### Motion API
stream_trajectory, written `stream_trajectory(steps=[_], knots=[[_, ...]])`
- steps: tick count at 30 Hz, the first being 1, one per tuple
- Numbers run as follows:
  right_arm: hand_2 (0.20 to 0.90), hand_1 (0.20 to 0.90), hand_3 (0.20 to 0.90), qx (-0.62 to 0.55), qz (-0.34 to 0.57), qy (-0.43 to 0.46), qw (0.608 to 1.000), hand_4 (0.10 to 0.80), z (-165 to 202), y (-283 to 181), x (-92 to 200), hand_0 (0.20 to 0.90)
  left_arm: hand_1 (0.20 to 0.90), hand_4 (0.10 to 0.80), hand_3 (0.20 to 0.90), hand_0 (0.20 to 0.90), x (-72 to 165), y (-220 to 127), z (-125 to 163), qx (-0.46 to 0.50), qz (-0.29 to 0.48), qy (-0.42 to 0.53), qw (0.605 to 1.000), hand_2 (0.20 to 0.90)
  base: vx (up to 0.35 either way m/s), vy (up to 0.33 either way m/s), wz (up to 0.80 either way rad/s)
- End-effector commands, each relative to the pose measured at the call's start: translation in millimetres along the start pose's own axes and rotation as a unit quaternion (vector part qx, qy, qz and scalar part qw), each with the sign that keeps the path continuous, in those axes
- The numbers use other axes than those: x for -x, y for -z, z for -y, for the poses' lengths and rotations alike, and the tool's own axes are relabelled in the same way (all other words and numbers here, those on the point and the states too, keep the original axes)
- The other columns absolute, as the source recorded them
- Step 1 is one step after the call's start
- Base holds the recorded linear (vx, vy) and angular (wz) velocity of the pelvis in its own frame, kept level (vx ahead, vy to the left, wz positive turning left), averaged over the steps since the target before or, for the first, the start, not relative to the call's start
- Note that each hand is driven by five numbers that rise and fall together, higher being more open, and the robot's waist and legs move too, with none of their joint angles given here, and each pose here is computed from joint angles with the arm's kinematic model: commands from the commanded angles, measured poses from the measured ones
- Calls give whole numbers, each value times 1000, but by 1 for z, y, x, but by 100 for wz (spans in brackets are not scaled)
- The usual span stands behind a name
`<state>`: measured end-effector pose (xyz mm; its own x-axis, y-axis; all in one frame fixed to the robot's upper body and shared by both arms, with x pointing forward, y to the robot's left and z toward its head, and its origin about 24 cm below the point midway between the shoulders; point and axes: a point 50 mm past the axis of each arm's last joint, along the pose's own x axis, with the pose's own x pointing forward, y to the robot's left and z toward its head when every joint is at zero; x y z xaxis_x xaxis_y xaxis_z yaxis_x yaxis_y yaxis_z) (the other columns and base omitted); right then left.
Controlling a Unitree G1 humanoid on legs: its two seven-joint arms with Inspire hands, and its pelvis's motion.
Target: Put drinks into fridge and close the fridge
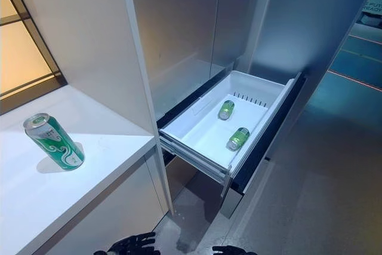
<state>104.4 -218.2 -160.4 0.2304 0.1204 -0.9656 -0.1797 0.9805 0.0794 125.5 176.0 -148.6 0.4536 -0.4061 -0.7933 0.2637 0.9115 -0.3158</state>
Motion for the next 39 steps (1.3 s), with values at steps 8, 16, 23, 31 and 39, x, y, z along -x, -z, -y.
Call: stream_trajectory(steps=[8,16,23,31,39], knots=[[900,900,900,44,-8,-3,999,800,9,-9,3,900,900,800,900,900,4,-138,62,-132,183,266,937,900,-38,1,-9],[900,900,900,34,-3,1,999,800,6,1,2,900,900,800,900,900,88,-218,157,-103,278,568,768,900,-18,-24,-1],[900,900,900,31,-13,-13,999,800,-17,10,-5,900,900,800,900,900,161,-263,196,15,436,692,575,900,36,-65,0],[900,900,900,52,-36,-13,998,800,-25,18,-7,900,900,800,900,900,201,-281,195,-13,545,674,498,900,7,-9,0],[900,900,900,92,-56,-16,994,800,-27,30,-7,900,900,800,900,900,248,-289,165,-168,732,451,482,900,2,-30,14]])
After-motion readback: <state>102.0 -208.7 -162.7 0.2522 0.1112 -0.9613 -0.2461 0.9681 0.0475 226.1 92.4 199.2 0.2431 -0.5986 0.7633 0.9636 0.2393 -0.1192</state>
